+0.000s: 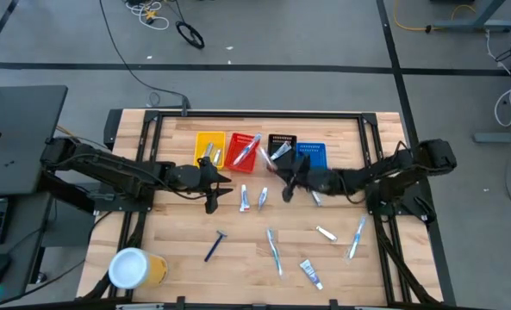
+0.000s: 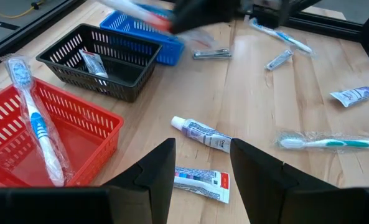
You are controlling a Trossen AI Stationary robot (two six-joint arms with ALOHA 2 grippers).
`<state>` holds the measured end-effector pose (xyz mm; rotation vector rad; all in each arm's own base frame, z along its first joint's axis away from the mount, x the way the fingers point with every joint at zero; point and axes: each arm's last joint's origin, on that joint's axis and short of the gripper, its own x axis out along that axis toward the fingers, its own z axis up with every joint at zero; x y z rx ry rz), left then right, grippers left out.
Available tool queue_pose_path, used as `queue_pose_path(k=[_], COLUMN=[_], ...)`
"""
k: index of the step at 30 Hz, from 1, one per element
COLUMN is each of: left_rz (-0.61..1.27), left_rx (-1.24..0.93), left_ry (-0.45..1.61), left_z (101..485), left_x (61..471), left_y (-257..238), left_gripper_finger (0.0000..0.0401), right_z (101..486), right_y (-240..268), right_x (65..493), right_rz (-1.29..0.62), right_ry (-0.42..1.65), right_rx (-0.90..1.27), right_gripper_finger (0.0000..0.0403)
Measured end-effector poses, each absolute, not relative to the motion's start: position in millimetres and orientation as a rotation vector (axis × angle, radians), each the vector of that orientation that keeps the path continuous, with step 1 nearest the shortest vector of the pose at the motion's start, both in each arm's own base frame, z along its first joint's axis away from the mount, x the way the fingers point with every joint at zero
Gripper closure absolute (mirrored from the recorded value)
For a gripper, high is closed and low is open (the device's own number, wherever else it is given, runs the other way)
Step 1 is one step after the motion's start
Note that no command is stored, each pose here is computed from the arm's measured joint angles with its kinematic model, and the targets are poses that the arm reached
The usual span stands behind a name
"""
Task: Pick & Place Travel size toiletries
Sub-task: Put the orange toothbrush into the red bin
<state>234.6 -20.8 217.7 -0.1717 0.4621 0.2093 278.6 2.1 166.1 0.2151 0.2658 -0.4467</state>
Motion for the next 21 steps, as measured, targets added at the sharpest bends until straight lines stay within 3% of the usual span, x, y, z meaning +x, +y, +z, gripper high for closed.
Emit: queue_pose_path(k=[6,11,15,18,21], left_rz=[0.237,0.336,0.415,0.469,0.373], left_rx=[-0.15,-0.049,-0.104,-0.149,-0.219], left_ry=[0.413,0.33,0.269,0.192,0.121], left_z=[222,230,233,234,233], left_x=[237,239,241,249,260], left_y=[-20,-17,-14,-6,0], left_gripper_finger=[0.024,0.024,0.024,0.024,0.024], right_z=[186,189,189,194,197], right_y=[-30,-33,-30,-23,-15], right_x=[295,302,303,305,306], right_rz=[-0.398,-0.369,-0.341,-0.22,-0.081], right_ry=[0.205,0.222,0.227,0.191,0.174], right_rx=[0.29,0.24,0.197,0.175,0.166], right_gripper_finger=[0.039,0.039,0.039,0.039,0.039])
